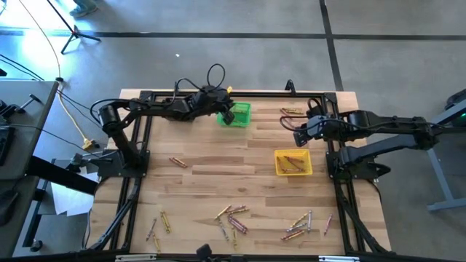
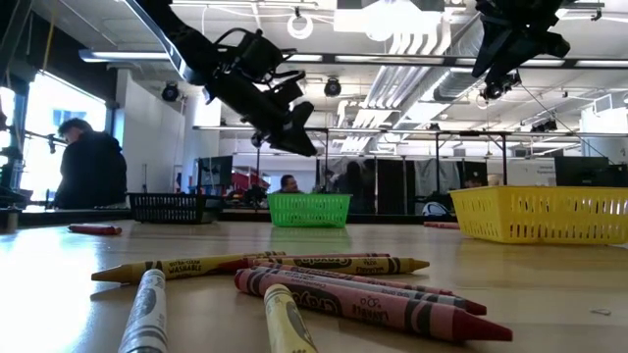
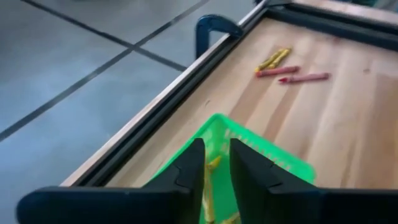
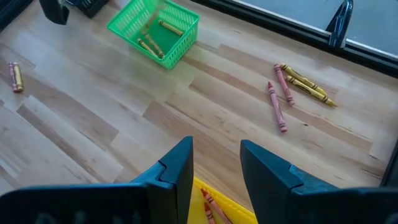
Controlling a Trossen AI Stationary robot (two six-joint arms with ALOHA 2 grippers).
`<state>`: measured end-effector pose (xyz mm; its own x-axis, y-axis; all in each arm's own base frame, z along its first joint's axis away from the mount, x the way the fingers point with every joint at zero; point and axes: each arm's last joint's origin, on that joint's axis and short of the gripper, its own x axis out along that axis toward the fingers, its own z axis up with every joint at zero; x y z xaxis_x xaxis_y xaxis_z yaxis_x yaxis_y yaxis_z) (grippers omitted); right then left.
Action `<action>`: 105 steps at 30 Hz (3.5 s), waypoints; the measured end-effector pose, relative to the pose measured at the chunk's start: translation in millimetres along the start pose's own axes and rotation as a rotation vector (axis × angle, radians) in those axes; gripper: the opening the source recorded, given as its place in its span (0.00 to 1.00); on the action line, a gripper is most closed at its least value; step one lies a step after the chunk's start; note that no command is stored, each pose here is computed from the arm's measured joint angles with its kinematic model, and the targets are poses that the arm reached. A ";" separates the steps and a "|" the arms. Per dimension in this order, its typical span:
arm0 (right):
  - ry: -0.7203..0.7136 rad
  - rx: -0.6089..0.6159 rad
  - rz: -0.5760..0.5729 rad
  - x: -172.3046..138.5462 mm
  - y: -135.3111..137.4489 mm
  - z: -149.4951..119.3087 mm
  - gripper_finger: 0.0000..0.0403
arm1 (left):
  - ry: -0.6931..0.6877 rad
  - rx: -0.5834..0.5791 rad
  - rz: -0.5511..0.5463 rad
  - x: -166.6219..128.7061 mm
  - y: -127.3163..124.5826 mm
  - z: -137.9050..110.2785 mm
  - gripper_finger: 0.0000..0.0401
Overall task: Sort crayons
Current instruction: Put the yellow crayon into the green basket
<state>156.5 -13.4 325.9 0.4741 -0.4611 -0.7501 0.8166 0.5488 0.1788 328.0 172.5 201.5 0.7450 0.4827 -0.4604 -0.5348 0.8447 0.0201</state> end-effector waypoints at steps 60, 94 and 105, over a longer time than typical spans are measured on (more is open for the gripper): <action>0.116 -0.221 0.089 -0.3 1.3 -4.5 0.29 | 1.405 -0.796 0.124 -340.4 -276.6 -194.0 0.20; 0.119 -0.241 0.089 -0.3 1.1 -4.8 0.29 | 1.372 -0.766 0.228 -303.3 -295.3 -233.3 0.02; 0.118 -0.259 0.090 -0.3 1.1 -4.8 0.29 | 1.330 -0.839 0.200 -301.1 -285.9 -205.7 0.01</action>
<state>155.7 -9.4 323.3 0.4868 -0.3264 -0.8102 0.6544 0.7507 0.0908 174.6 -261.9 151.9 0.0128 -0.3536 -0.9353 -0.9719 0.2155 -0.0948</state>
